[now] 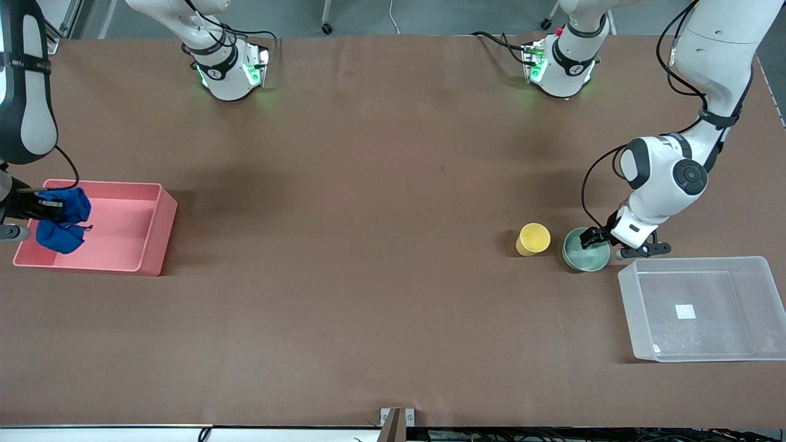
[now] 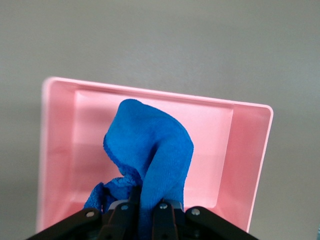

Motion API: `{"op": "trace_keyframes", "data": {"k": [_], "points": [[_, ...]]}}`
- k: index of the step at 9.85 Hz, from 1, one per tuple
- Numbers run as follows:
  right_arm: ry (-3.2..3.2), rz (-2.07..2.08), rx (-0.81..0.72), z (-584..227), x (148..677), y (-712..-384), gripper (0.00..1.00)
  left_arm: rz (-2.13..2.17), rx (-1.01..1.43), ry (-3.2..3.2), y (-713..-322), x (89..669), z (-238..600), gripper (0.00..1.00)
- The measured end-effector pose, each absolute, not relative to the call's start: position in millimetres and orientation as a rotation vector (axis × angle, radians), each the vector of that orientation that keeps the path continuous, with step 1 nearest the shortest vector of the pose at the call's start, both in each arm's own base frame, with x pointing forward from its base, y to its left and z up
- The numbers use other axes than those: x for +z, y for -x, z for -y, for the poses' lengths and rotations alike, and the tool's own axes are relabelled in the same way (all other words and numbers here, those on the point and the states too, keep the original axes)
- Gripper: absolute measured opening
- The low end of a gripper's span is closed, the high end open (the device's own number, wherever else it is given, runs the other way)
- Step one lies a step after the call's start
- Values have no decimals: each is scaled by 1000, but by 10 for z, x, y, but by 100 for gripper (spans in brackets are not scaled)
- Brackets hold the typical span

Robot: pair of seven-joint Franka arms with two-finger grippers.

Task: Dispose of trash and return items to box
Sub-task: 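Drop the cloth into the pink bin while the left gripper grasps the bowl, then place the green bowl in the clear box while the right gripper withdraws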

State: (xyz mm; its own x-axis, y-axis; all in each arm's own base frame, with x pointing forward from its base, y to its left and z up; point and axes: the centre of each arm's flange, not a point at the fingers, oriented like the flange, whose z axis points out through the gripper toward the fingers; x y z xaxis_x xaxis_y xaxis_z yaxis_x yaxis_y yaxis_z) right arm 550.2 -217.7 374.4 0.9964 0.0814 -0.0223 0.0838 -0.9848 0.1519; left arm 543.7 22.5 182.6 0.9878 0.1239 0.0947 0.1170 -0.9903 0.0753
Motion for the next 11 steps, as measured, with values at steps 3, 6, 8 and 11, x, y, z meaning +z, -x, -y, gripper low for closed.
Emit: {"op": "trace_keyframes", "data": {"k": [3,6,8,11], "points": [[-2965,-145,-54,2221,2710,-5350,13,-180,169,-3064,-5452,1881,-229,29],[-2947,-162,-45,2230,2430,-5378,52,-124,181,-3079,-5547,2504,-140,3],[-2949,-178,-39,2138,2678,-5533,81,-83,188,-3097,-5711,3356,-51,3],[-3002,-16,-58,1546,4042,-5907,100,-9,249,-3094,-6163,4167,-115,3]]}}
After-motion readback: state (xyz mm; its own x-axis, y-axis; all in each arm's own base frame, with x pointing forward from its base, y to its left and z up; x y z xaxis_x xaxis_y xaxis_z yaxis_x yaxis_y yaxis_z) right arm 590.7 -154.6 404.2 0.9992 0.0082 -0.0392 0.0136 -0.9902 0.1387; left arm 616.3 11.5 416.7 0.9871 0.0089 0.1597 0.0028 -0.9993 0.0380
